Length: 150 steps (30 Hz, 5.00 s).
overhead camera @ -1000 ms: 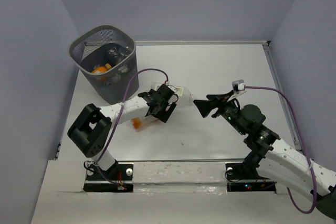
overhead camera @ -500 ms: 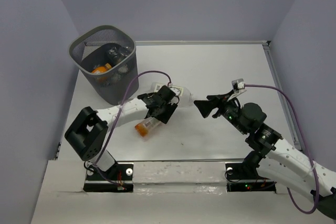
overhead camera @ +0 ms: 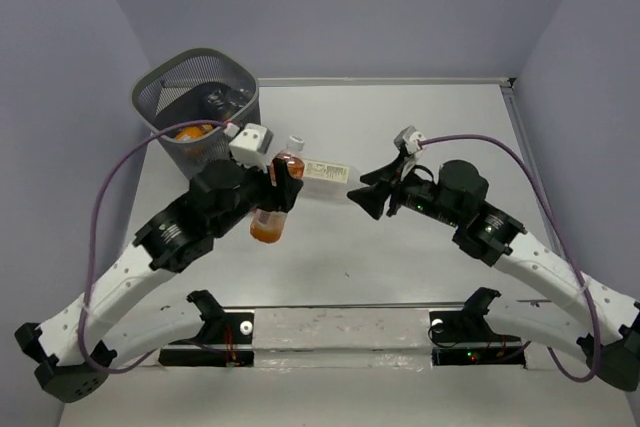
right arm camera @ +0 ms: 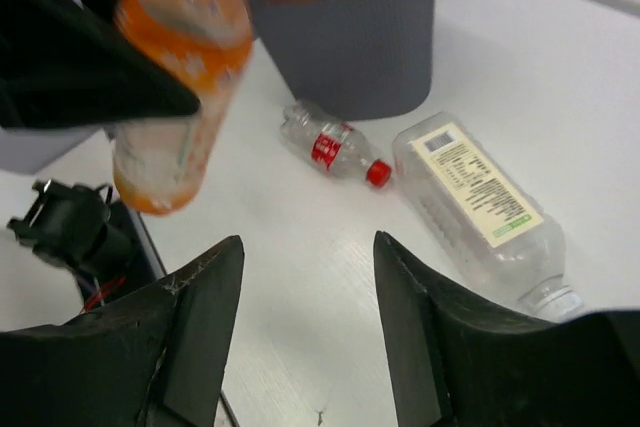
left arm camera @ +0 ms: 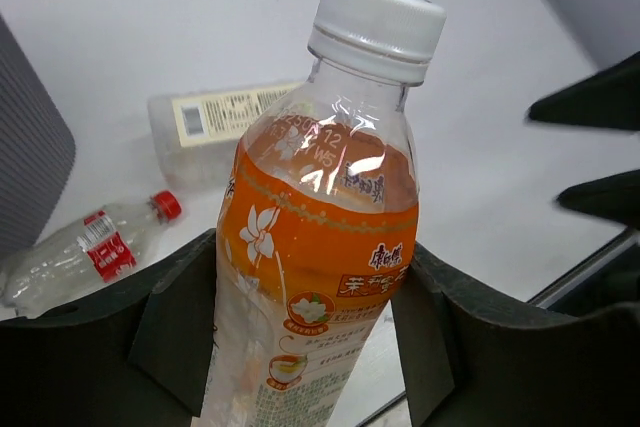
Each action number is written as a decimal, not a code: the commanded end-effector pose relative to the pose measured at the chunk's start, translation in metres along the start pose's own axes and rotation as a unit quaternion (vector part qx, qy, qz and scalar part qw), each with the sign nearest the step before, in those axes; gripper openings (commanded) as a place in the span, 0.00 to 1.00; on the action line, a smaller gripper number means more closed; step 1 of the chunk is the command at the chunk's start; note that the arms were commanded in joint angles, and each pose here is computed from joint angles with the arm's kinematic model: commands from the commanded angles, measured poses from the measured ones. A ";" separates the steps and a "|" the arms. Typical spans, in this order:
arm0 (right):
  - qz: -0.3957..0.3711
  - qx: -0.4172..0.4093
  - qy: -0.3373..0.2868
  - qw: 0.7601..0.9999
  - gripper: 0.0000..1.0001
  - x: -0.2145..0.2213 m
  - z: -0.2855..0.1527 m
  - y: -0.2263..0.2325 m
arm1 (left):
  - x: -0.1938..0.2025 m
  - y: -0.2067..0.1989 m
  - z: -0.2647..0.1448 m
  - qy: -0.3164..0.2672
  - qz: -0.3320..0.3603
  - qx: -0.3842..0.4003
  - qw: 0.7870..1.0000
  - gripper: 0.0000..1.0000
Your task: Put the plastic bottles in the bin
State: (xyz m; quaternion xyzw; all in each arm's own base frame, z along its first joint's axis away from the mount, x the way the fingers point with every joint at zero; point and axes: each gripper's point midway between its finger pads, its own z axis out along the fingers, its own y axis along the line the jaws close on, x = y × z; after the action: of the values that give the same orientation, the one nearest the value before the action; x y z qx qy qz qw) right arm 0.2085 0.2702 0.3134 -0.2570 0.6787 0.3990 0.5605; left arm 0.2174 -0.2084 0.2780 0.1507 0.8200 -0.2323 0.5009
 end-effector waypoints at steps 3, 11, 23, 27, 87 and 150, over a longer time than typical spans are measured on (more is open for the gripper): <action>-0.040 -0.124 0.102 0.986 0.52 0.039 0.073 0.028 | -0.118 0.019 -0.090 -0.227 -0.138 -0.037 0.963 0.51; -0.175 -0.150 0.170 0.958 0.92 0.095 0.170 0.046 | -0.173 0.042 -0.149 -0.333 -0.173 -0.073 0.924 0.51; -0.274 -0.114 0.227 0.928 1.00 0.169 0.275 0.006 | -0.211 0.057 -0.180 -0.410 -0.179 -0.110 0.888 0.51; -0.270 -0.121 0.234 0.926 1.00 0.184 0.287 0.005 | -0.219 0.057 -0.172 -0.411 -0.167 -0.128 0.887 0.51; -0.153 -0.231 0.087 0.957 0.91 0.077 0.238 0.118 | -0.190 0.126 -0.148 -0.370 -0.106 -0.203 0.900 0.99; -0.235 -0.029 -0.124 0.964 0.48 -0.044 0.266 0.104 | -0.138 0.079 -0.230 -0.406 -0.107 -0.146 0.896 0.99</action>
State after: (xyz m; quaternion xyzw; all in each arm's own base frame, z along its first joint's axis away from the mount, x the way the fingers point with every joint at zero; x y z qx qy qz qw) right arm 0.2440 0.5399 0.3579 -0.3920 0.5070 0.3636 0.6761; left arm 0.1463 -0.0288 0.4700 -0.1096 0.5839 -0.2181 0.7743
